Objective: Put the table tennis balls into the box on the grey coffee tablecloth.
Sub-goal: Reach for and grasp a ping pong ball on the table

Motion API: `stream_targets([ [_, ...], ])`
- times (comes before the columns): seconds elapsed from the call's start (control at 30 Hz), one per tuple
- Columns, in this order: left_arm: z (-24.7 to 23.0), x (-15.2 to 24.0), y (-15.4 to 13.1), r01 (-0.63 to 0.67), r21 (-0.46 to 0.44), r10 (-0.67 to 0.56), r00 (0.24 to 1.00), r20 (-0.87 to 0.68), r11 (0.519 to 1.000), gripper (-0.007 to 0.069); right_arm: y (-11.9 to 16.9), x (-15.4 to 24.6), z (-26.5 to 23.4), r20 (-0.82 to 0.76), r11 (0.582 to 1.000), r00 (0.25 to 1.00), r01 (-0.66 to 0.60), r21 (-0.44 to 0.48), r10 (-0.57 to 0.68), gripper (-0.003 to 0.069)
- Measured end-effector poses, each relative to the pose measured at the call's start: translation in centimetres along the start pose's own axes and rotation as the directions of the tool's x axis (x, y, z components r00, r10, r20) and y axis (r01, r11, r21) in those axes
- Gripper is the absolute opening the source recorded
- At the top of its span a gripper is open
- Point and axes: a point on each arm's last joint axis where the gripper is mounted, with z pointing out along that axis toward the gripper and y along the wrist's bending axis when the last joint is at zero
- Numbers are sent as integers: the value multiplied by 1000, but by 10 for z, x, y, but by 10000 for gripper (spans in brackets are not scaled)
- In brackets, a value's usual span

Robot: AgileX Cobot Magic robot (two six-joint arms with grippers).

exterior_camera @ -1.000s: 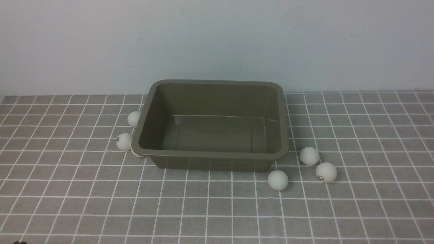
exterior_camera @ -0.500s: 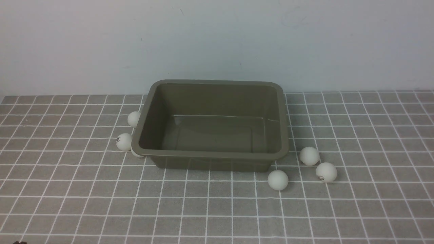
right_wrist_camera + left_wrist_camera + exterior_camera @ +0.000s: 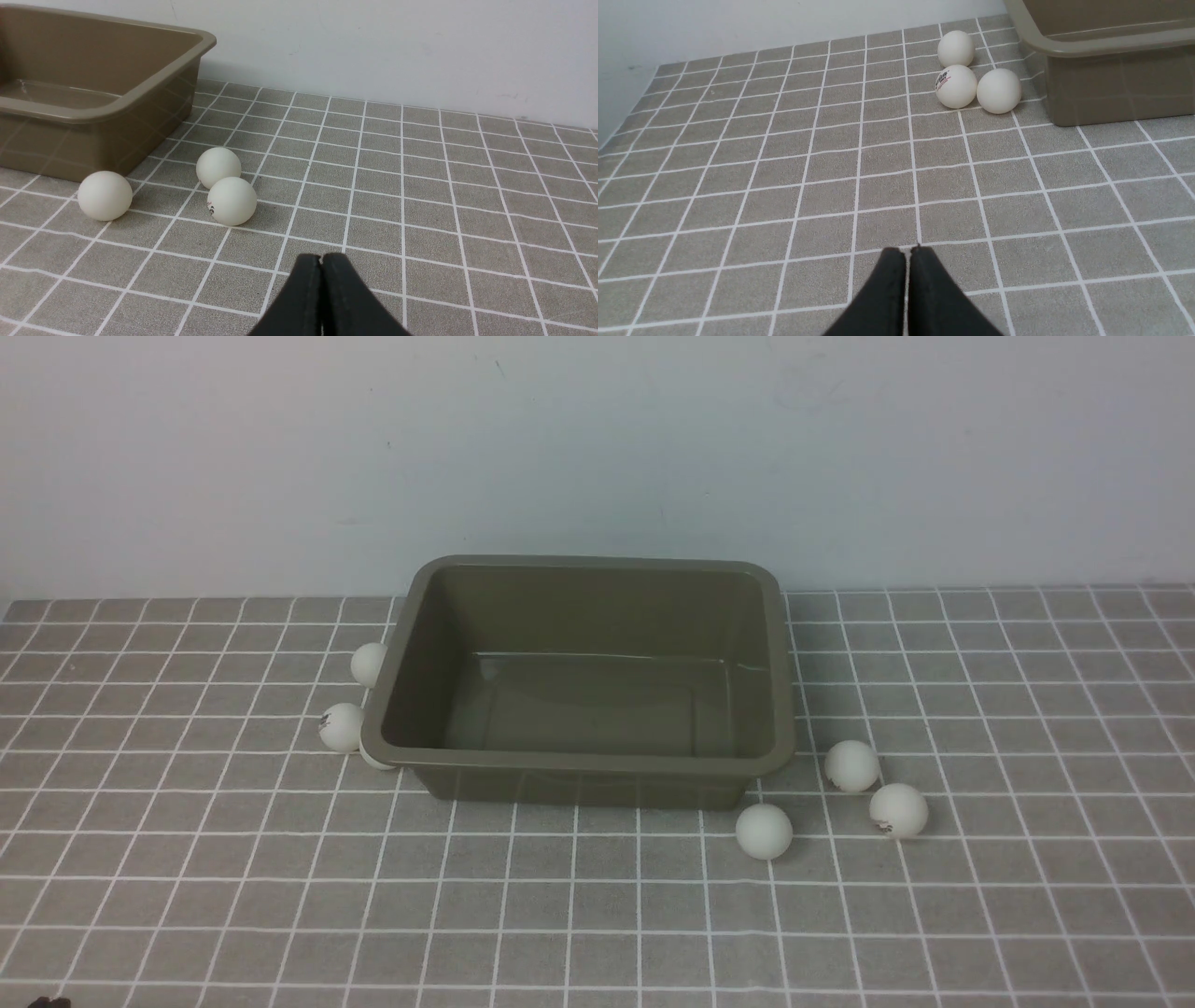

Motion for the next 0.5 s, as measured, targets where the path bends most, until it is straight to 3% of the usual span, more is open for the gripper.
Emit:
stream_targets([
  [0.1,-1,-10,-2,170,41,-174,979,108,985,-5,0,0,0,0,1000,1000,3,1,-3,-15],
  [0.13,-1,-10,-2,170,41,-174,979,108,985,-5,0,0,0,0,1000,1000,3,1,-3,-15],
  [0.2,-2,-20,-2,334,98,-347,915,206,938,-5,0,0,0,3,1000,1000,-12,-1,12,-15],
  [0.3,-5,-29,0,415,141,-438,852,285,899,-5,2,-4,0,52,985,984,-171,-34,173,-15],
  [0.33,-6,-34,1,450,165,-479,812,334,877,-5,3,-9,0,94,949,945,-307,-64,312,-15],
  [0.37,-9,-39,4,475,187,-509,769,388,860,-5,2,-16,-1,152,869,856,-481,-112,494,-15],
  [0.4,-11,-43,6,484,201,-520,736,433,852,-5,1,-20,-2,179,807,787,-573,-142,590,-15],
  [0.43,-11,-44,6,483,203,-520,731,442,852,-5,0,-21,-2,190,785,762,-601,-152,619,-15],
  [0.5,-17,-51,10,493,231,-533,660,530,839,-5,-4,-27,-4,235,676,635,-710,-197,736,-15],
])
